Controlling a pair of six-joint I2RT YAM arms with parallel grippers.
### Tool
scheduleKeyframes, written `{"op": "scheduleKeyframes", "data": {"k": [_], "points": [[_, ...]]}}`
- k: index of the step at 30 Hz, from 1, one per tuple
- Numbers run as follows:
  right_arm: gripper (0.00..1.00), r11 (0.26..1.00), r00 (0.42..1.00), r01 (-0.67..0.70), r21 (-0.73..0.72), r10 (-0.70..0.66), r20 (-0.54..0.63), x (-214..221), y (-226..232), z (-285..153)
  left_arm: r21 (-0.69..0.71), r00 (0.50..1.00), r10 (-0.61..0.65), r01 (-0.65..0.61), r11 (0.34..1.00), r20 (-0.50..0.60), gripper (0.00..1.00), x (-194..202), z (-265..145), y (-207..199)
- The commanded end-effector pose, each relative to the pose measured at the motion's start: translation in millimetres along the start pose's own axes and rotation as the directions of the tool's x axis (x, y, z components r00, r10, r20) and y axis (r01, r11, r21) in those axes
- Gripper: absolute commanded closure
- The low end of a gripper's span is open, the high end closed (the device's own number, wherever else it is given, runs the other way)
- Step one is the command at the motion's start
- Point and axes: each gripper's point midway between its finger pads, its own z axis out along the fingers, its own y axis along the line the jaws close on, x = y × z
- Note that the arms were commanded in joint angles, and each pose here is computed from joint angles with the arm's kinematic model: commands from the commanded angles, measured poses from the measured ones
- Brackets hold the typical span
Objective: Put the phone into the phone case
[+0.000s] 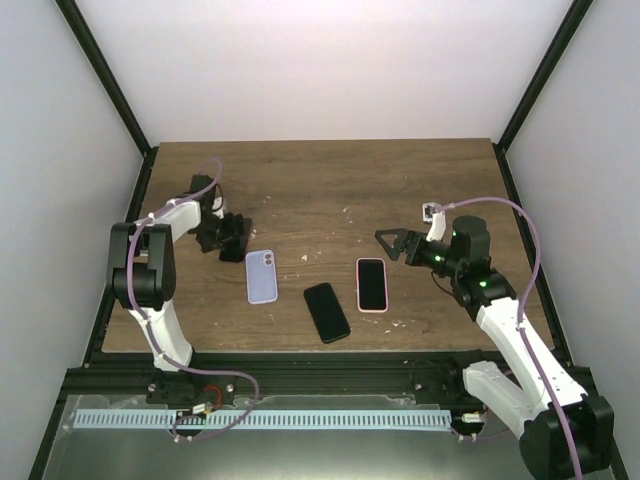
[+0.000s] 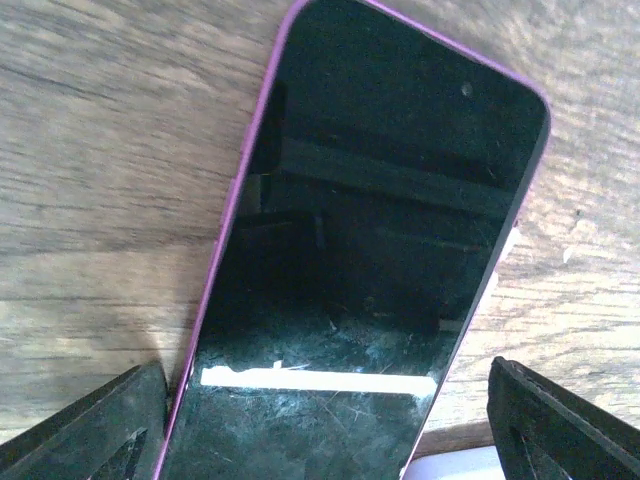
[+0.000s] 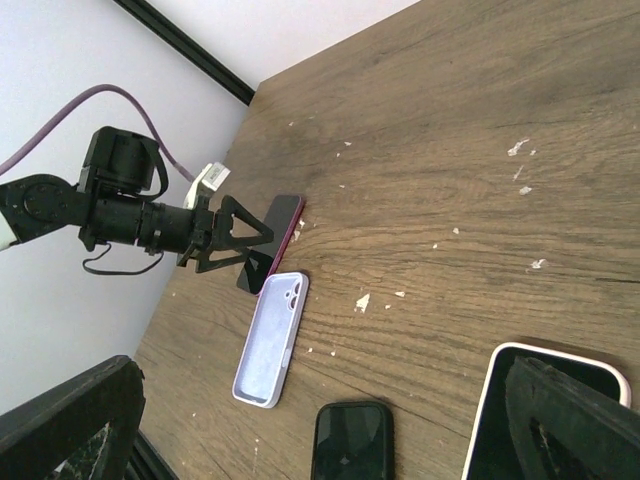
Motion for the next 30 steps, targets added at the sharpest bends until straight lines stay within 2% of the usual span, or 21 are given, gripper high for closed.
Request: {"op": "scheduleKeyframes", "data": {"k": [1,4,9,14,30], "points": [[0.0,0.999,0.999,0.031,0.009,-0.031,0.034,-11,6,-8,-0.083,0.997,0.029,-0.035,0.996,-0.066,0.12,25,6,6],[0.0,1.0,0.999,0.029,0.008,-0.029,0.041,-12,7,-8,-0.147,0.995,0.084,-0.09,0.985,-0.045,0.12,19,2,5],[0.0,1.0,0.999,0.024,0.0,-0.024,0.041,-11,8,-8,-0.185,0.98,0.198,-0.199,0.962,-0.022,0.03,14,3,-7],[0.0,1.0,0.998,0.03,0.004,-0.03,0.05,-16,9,-9,-0.25,0.968,0.25,-0.247,0.936,-0.021,0.0,1,3,-8],[0.0,1.0,0.999,0.026,0.007,-0.027,0.044,-18,9,-6,-0.261,0.956,0.284,-0.294,0.919,-0.077,0.12,-5,24,-8]]}}
